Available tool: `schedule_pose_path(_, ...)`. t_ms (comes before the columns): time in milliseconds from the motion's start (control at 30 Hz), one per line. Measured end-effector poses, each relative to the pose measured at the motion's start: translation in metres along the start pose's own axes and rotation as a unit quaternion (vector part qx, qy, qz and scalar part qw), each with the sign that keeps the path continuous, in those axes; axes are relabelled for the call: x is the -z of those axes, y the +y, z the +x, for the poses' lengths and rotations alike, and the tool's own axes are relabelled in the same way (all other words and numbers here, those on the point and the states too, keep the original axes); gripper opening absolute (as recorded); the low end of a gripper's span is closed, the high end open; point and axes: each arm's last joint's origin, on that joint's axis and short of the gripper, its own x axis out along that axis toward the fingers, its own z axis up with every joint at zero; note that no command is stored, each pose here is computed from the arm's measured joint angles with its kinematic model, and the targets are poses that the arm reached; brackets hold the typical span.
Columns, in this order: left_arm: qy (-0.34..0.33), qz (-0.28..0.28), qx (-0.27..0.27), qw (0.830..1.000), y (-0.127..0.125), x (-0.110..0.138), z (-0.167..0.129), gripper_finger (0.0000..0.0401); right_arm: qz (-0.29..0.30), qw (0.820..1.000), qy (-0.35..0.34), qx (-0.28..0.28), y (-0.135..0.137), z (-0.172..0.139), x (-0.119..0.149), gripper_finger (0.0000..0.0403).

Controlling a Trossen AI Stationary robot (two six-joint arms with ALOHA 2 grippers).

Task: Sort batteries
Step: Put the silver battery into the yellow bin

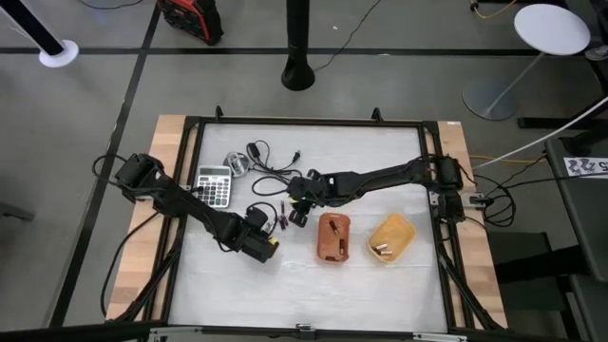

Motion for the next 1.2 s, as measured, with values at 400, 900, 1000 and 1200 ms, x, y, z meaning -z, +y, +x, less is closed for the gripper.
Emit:
schedule_pose_path(400,0.020,-0.026,-0.010,0.999,0.001,-0.005,0.006,0.0107,-0.072,0.983,0.031,0.166,-0.028,-0.094,-0.002,0.0122)
schedule_pose_path(900,0.039,-0.032,0.007,0.999,-0.002,-0.004,0.006,0.0107,-0.029,0.974,0.010,0.224,-0.070,-0.244,0.025,0.0122)
schedule_pose_path(1000,0.042,-0.036,-0.002,0.998,-0.002,-0.002,0.011,0.0107,0.005,0.975,-0.013,0.222,-0.080,-0.274,0.037,0.0122)
schedule_pose_path(1200,0.067,-0.039,-0.026,0.997,-0.003,-0.001,0.027,0.0107,0.057,0.974,-0.068,0.207,-0.101,-0.314,0.074,0.0122)
